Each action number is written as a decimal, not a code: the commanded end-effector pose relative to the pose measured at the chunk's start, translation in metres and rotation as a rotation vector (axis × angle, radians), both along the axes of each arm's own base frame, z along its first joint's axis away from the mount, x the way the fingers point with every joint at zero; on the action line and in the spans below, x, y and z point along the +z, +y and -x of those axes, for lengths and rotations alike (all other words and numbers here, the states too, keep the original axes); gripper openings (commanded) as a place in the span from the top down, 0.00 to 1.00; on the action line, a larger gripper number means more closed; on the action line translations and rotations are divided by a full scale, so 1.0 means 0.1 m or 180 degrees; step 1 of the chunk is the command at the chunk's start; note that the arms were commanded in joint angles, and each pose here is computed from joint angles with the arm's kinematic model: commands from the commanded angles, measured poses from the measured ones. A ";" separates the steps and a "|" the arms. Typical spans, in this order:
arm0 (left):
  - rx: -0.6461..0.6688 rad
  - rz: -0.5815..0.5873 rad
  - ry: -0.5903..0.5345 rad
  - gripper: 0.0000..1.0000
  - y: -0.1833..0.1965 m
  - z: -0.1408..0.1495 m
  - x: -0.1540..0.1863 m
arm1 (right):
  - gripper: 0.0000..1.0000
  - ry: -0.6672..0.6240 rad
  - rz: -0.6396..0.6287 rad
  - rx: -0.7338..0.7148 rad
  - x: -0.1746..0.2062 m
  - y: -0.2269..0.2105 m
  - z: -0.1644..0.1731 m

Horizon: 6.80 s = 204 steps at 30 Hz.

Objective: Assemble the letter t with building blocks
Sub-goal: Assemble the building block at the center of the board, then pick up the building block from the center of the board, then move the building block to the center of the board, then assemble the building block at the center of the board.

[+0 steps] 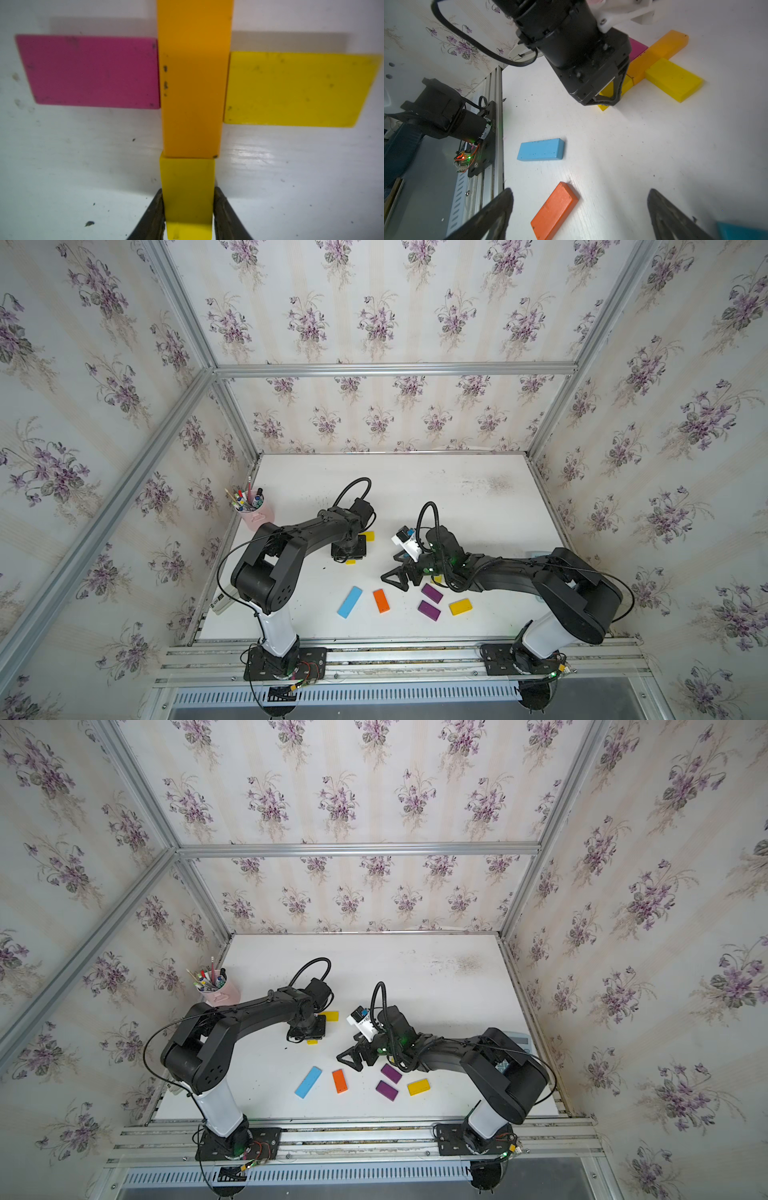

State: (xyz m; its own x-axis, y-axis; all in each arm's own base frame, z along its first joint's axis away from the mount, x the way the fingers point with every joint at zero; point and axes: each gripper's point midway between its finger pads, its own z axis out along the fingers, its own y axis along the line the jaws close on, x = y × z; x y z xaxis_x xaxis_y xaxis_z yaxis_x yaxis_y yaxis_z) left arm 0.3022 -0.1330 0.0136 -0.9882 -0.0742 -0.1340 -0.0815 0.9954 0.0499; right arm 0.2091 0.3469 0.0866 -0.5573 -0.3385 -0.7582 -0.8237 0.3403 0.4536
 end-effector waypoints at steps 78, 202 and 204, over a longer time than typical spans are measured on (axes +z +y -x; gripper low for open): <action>-0.0075 0.0140 -0.0275 0.35 -0.12 0.20 0.49 | 0.00 -0.0106 -0.0041 0.0079 0.14 -0.01 0.04; -0.0016 -0.0197 0.0051 0.81 -0.11 0.90 0.11 | 0.02 0.0072 -0.0115 0.0078 0.06 -0.29 0.30; -0.0044 -0.0188 0.0037 0.80 -0.10 0.87 0.11 | 0.02 0.0073 -0.0125 0.0080 0.06 -0.28 0.29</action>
